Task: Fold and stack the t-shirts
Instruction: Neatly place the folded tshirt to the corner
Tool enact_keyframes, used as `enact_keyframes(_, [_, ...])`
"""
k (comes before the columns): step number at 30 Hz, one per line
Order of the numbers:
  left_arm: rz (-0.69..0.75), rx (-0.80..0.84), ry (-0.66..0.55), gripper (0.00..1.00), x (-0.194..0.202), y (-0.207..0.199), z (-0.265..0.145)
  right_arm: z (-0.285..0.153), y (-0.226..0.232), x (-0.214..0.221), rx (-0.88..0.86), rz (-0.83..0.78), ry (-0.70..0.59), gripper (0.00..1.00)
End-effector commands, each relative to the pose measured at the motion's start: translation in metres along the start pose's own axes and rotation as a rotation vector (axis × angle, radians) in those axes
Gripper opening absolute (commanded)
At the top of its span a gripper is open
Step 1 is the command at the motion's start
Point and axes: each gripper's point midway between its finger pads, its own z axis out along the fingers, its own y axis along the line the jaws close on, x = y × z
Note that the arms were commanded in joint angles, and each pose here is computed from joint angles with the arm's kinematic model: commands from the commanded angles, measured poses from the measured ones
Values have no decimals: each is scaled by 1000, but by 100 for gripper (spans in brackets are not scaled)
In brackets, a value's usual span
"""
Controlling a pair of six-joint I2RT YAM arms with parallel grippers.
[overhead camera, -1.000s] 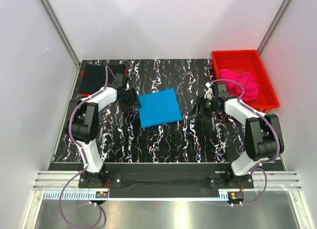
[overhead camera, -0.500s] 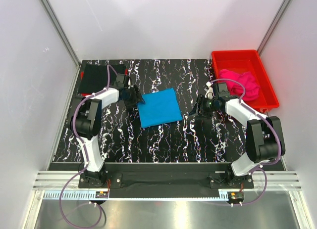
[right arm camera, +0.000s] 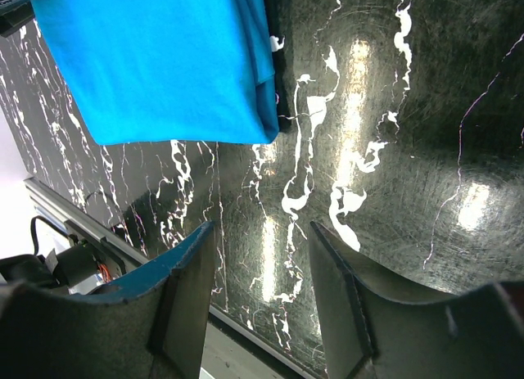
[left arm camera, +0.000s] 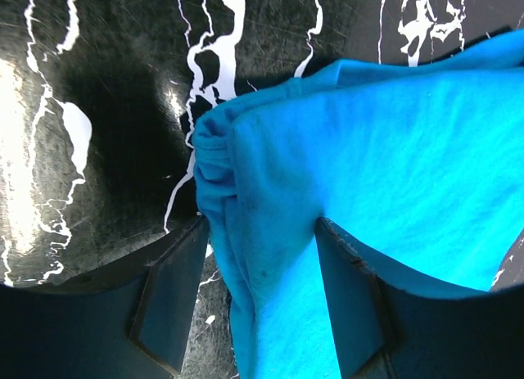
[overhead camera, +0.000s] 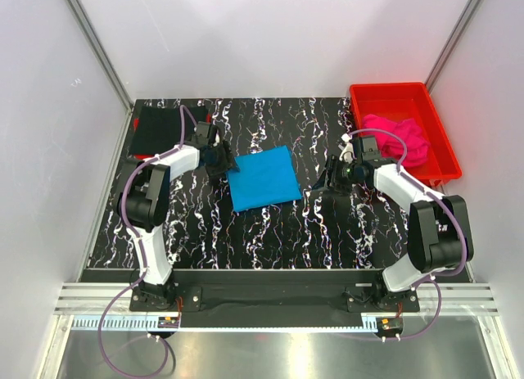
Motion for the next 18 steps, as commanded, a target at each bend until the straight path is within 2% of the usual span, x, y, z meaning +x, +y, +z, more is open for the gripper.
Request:
enact_keyframes(1, [3, -129, 17, 61, 9, 34, 14, -9, 13, -5, -34, -30, -32, 56])
enact_keyframes(2, [-2, -116, 27, 61, 10, 32, 16, -10, 12, -5, -33, -31, -36, 56])
enact_keyframes(5, [-5, -72, 40, 48, 13, 25, 24, -12, 13, -4, -32, -35, -42, 56])
enact_keyframes(6, [-5, -43, 41, 37, 11, 19, 26, -13, 13, -4, -31, -38, -42, 55])
enact_keyframes(9, [1, -6, 48, 19, 7, 10, 29, -13, 13, -3, -30, -37, -42, 56])
enact_keyframes(10, [4, 5, 46, 7, 5, 7, 28, -13, 14, -4, -33, -38, -44, 56])
enact_keyframes(11, [12, 24, 48, 2, 2, 1, 26, -13, 14, -4, -35, -35, -43, 56])
enact_keyframes(18, [86, 64, 10, 0, -27, -30, -12, -9, 18, -6, -64, -15, -61, 56])
